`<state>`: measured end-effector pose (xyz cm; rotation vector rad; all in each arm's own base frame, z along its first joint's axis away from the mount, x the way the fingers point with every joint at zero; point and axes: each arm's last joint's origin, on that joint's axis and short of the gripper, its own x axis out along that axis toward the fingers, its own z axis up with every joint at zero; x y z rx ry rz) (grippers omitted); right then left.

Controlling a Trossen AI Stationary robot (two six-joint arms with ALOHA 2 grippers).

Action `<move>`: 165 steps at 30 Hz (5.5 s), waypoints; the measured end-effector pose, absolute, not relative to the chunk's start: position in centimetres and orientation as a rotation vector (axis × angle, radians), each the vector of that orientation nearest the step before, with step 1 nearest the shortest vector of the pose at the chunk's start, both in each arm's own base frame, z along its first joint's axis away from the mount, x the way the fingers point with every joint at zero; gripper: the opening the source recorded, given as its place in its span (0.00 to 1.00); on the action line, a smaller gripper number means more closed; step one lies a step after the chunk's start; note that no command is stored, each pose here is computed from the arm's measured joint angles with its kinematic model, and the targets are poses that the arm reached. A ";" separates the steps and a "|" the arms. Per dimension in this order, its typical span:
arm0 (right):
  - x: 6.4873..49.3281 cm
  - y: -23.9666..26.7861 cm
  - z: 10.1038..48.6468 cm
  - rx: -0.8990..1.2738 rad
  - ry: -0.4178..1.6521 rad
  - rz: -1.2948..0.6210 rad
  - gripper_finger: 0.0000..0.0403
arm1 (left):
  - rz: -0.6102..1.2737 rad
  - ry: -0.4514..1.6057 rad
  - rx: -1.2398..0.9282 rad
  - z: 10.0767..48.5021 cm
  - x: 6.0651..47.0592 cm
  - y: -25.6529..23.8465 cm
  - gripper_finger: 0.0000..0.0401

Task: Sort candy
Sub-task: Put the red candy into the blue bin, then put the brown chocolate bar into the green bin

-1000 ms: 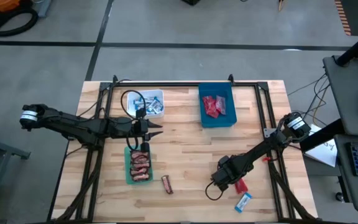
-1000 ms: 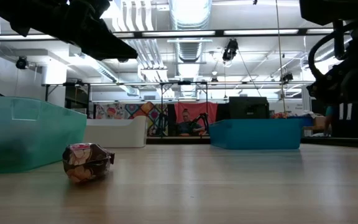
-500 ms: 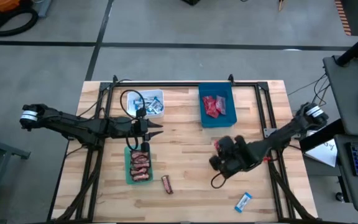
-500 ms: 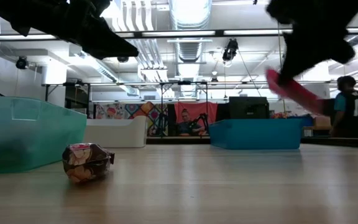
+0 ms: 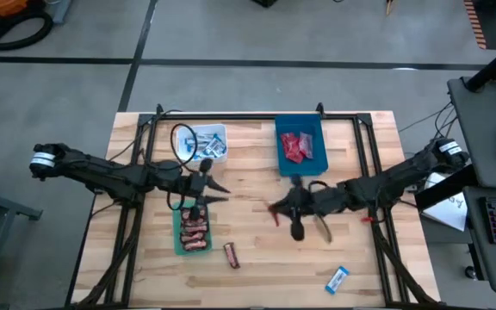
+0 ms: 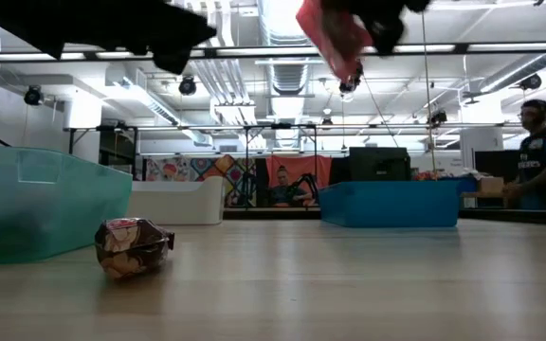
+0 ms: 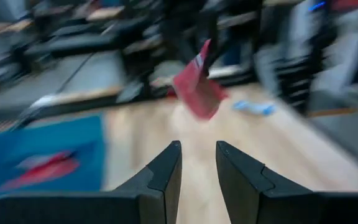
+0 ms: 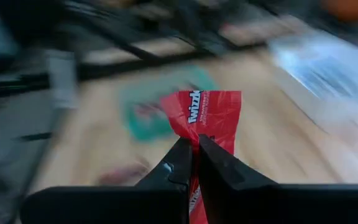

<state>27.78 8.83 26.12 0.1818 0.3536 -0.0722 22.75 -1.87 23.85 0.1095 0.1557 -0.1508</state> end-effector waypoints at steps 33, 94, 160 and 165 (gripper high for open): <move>28.7 5.6 24.3 -0.029 0.174 -0.422 0.03 | -0.284 0.469 -0.115 18.8 28.9 -0.6 0.31; 27.1 11.7 22.3 0.390 0.446 -0.319 0.50 | -0.465 0.430 0.074 22.0 26.0 -10.3 0.35; 29.9 21.6 18.7 0.175 0.344 -0.200 0.50 | -0.178 1.104 0.085 25.8 26.4 -14.3 0.01; 29.9 21.6 18.6 0.174 0.344 -0.200 0.50 | 0.073 1.153 -0.086 25.1 22.8 -13.4 0.01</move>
